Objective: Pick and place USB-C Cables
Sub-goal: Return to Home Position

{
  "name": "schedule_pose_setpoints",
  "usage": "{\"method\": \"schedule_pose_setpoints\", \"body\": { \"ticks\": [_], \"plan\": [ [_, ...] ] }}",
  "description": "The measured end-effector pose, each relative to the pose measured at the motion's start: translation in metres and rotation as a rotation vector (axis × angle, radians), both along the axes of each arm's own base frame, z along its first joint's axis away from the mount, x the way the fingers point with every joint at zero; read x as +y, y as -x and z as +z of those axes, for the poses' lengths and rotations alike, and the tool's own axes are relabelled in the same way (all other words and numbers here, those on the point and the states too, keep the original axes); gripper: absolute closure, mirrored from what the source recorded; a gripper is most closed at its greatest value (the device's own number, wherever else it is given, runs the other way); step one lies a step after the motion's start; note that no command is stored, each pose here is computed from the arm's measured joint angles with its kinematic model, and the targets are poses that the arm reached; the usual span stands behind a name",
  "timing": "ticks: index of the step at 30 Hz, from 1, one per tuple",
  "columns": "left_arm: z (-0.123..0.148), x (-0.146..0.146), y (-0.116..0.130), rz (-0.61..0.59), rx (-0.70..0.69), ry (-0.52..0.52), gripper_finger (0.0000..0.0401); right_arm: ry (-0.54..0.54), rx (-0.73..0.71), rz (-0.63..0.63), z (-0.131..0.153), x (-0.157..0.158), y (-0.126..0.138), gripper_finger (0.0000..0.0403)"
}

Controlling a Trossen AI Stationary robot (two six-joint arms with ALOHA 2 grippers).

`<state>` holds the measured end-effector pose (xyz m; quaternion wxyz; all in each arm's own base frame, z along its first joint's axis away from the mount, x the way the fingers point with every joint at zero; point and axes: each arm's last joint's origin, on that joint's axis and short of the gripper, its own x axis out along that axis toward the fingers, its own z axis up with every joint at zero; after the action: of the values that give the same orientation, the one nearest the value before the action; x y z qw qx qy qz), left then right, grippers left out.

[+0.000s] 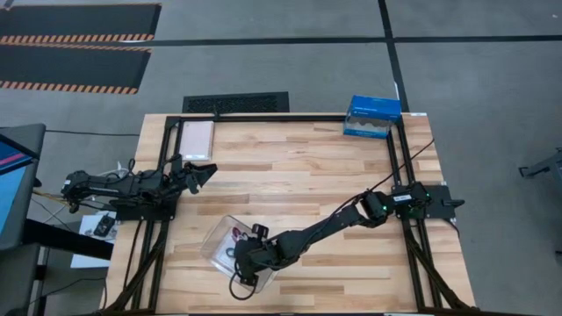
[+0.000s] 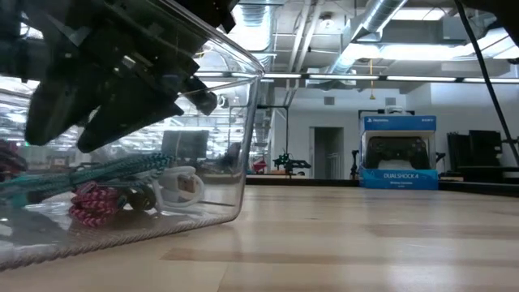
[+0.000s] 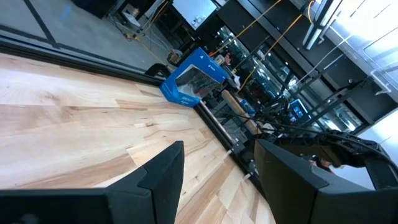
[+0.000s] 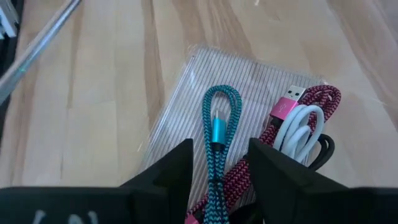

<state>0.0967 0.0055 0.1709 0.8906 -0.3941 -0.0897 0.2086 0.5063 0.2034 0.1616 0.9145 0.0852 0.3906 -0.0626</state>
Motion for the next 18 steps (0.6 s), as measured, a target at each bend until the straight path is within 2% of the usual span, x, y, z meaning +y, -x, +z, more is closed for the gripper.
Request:
{"method": "schedule_pose_setpoints", "body": {
  "ticks": [7,18],
  "plan": [
    [0.0,0.0,0.0,-0.002,0.0,0.0,0.0216,0.029,-0.012,0.068,0.011,0.001,0.0,0.0226],
    [0.0,-0.001,0.0,-0.026,0.0,0.0,0.0216,0.038,-0.088,0.129,0.079,0.0,0.003,0.0226]
  ]
}}
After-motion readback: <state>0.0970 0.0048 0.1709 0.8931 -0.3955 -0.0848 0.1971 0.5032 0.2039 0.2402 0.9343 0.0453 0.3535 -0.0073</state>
